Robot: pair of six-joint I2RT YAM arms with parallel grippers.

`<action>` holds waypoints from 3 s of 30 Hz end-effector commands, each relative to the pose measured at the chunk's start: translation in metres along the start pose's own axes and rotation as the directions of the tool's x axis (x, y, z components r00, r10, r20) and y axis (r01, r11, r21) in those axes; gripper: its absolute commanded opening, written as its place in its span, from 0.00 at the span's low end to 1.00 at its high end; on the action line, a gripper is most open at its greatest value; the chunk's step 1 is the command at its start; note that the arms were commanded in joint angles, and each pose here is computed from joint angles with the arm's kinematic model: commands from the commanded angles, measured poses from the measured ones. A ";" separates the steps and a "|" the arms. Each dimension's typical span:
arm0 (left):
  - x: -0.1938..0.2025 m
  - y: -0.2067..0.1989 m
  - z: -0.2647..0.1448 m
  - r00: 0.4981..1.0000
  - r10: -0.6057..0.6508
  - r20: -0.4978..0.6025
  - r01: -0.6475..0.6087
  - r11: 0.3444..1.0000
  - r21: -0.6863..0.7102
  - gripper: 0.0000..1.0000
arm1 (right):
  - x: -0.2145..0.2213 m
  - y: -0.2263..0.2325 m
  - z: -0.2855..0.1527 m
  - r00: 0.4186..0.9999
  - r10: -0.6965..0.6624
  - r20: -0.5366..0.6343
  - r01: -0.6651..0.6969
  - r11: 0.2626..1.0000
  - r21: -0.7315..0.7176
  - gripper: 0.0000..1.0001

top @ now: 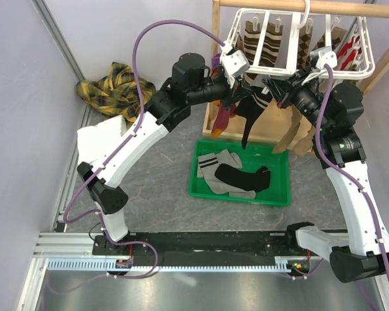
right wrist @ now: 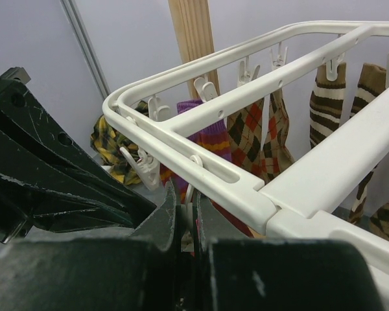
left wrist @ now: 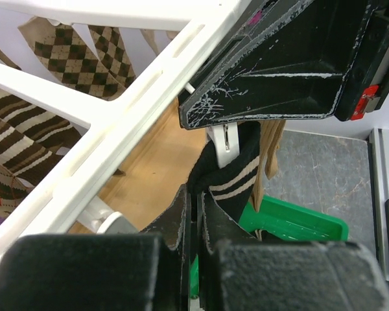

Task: Clip the socks to the hanger
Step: Clamp the sock onto the hanger, then open the clamp at the hanger.

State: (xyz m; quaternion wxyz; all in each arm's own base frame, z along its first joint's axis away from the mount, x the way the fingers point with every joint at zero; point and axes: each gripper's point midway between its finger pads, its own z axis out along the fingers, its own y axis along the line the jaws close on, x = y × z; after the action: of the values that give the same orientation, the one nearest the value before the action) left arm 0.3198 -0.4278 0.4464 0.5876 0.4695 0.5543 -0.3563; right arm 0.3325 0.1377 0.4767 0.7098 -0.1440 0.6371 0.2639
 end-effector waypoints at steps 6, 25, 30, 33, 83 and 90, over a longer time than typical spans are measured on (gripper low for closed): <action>-0.028 -0.005 0.004 0.998 -0.013 0.065 0.012 1.000 0.013 0.02 | 0.010 0.038 -0.014 0.998 0.033 -0.061 -0.043 0.986 -0.163 0.00; -0.036 -0.001 0.006 0.996 -0.030 0.088 0.031 0.999 -0.016 0.02 | -0.001 0.038 -0.021 0.999 0.043 -0.028 -0.046 0.990 -0.135 0.57; -0.031 0.001 0.004 0.996 -0.046 0.080 0.050 0.998 -0.040 0.14 | -0.008 0.032 -0.026 0.999 0.036 0.001 -0.036 0.996 -0.085 0.71; -0.029 0.003 -0.003 0.995 -0.047 0.090 0.053 0.996 -0.070 0.27 | -0.008 0.024 -0.029 0.999 0.029 0.014 -0.029 0.999 -0.036 0.77; -0.006 0.086 0.004 0.897 0.293 0.330 -0.035 0.793 -0.608 0.72 | -0.020 -0.004 -0.052 0.994 -0.028 0.108 0.007 0.981 0.193 0.98; -0.009 0.098 0.002 0.892 0.326 0.312 -0.023 0.723 -0.691 0.68 | -0.021 -0.001 -0.053 0.993 -0.037 0.109 0.015 0.982 0.190 0.98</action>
State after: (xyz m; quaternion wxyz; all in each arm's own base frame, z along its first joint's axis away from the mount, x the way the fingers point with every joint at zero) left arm 0.4039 -0.4195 0.4305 0.8086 0.2416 0.4948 -0.2072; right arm 0.2908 0.1075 0.4786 0.7405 -0.0687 0.6347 0.2102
